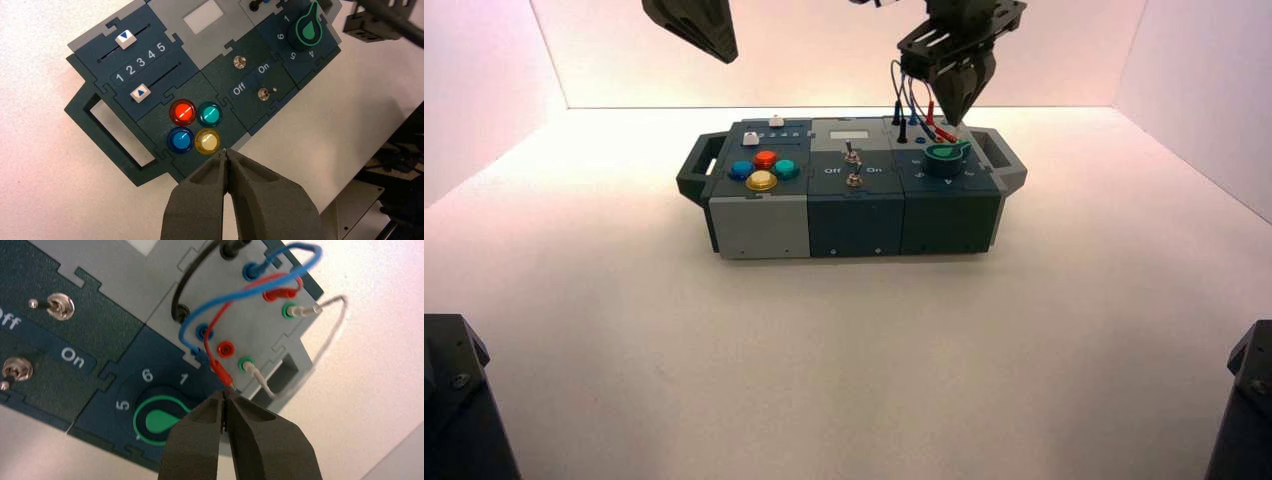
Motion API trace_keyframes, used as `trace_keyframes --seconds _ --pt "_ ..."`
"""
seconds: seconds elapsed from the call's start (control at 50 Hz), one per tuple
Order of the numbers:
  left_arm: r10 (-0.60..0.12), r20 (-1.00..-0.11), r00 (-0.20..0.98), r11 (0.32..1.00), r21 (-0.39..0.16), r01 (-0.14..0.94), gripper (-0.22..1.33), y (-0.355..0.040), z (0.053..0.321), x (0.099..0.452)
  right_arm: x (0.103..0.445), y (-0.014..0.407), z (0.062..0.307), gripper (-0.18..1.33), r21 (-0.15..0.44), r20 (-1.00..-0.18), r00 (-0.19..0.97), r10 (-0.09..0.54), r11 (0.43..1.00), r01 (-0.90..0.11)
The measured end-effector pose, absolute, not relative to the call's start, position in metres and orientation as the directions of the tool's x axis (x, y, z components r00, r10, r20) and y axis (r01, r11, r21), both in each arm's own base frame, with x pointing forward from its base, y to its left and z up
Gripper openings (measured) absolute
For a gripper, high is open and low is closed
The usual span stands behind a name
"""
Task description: Turn the knob to position 2.
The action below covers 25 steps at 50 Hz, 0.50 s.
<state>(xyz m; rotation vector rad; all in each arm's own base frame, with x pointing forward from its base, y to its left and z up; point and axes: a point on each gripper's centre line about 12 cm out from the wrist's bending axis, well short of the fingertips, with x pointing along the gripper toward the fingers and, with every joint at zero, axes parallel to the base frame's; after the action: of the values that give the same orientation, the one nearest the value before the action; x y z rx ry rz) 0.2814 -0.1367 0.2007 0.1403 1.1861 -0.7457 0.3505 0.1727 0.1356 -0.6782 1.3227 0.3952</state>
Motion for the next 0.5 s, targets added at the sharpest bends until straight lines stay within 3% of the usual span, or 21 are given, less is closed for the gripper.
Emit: trace_keyframes --seconds 0.18,0.42,0.5 --pt "-0.452 -0.875 0.172 0.757 -0.275 0.593 -0.17 -0.137 0.201 0.282 0.348 0.166 0.148 -0.13 -0.194 -0.974 0.214 -0.080 0.785 -0.588" --pt "-0.453 -0.875 0.170 0.757 -0.277 0.592 -0.17 -0.137 0.201 0.281 0.333 0.159 0.164 -0.13 -0.013 -0.982 0.164 0.092 0.837 -0.547" --pt "-0.453 -0.875 0.172 0.757 -0.275 0.593 -0.17 -0.137 0.201 0.282 0.330 0.157 0.167 -0.13 0.021 -0.978 0.165 0.128 0.845 -0.534"
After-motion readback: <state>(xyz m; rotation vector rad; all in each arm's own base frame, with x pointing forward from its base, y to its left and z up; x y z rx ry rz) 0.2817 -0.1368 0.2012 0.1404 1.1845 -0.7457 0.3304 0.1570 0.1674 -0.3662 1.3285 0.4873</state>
